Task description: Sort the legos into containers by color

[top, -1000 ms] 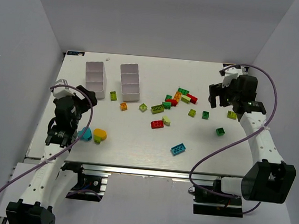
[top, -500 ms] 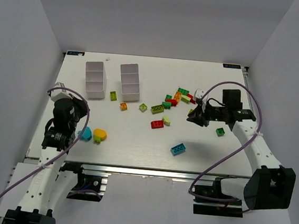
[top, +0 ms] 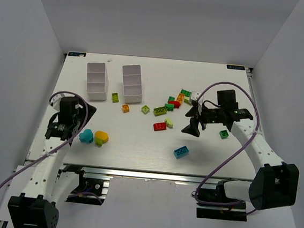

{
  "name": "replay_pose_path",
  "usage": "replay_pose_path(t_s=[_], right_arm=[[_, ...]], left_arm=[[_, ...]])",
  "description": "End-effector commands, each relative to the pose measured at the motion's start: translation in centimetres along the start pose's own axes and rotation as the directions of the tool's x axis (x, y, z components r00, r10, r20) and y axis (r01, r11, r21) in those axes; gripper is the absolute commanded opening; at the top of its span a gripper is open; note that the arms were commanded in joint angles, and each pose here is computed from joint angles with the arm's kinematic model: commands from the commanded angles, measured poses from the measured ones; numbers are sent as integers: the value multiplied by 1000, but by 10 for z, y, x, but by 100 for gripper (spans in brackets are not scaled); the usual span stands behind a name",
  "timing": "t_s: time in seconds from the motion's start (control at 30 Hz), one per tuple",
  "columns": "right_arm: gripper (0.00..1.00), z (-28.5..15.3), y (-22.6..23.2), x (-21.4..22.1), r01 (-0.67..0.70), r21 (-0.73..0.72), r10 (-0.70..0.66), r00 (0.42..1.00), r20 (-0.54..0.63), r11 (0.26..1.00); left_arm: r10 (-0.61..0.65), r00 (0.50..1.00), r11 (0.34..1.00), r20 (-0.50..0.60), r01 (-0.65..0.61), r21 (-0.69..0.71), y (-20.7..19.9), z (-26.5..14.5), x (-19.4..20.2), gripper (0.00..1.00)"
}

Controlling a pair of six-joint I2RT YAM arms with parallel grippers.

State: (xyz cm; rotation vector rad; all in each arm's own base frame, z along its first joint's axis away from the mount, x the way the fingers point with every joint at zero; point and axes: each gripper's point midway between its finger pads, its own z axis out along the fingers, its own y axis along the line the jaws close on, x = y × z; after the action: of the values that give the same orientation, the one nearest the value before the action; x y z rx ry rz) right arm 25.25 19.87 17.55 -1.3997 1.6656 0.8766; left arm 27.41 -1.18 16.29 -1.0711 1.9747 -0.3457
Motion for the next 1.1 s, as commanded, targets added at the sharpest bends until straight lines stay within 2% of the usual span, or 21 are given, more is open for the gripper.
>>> replay_pose_path(t_s=[0.0, 0.1, 0.23, 0.33, 0.4, 0.43, 0.47, 0.53, 0.6, 0.77, 0.83, 1.07], right_arm=[[85, 5, -11, -12, -9, 28, 8, 999, 47, 1000], [77, 11, -8, -13, -21, -12, 22, 997, 67, 1000], [73, 17, -12, -12, -51, -32, 53, 996, 70, 998], [75, 20, -20, -12, -60, -18, 62, 995, 77, 998], [77, 23, -28, -12, -59, -1, 59, 995, 79, 998], [77, 24, -28, -11, -62, -4, 62, 995, 77, 998], [79, 25, -30, -12, -62, 2, 62, 995, 77, 998], [80, 26, -33, -11, -66, 6, 65, 995, 75, 998], [80, 27, -37, -11, -66, 7, 66, 995, 75, 998], [81, 30, -44, -12, -73, 4, 72, 995, 72, 997], [81, 31, -44, -12, -77, -6, 77, 995, 69, 997], [81, 34, -50, -11, -71, -14, 71, 996, 52, 997]], left_arm=[[-194, 980, 979, -37, 191, -68, 3, 3, -8, 83], [-264, 964, 956, -22, 258, -138, 8, 14, -21, 83], [-276, 961, 923, 12, 269, -277, 25, 32, -40, 84], [-196, 980, 914, -26, 173, -367, 40, 50, -49, 86], [2, 999, 897, -48, -24, -441, 54, 59, -68, 87], [3, 999, 895, -53, -26, -445, 52, 62, -71, 87], [91, 993, 874, -68, -113, -473, 59, 63, -78, 88], [169, 979, 838, -112, -202, -506, 63, 69, -86, 89], [246, 957, 810, -154, -290, -510, 67, 73, -91, 91], [372, 911, 801, -177, -411, -434, 64, 97, -94, 91], [396, 904, 812, -162, -427, -399, 59, 108, -95, 90], [460, 841, 760, -284, -538, -365, 66, 140, -88, 88]])
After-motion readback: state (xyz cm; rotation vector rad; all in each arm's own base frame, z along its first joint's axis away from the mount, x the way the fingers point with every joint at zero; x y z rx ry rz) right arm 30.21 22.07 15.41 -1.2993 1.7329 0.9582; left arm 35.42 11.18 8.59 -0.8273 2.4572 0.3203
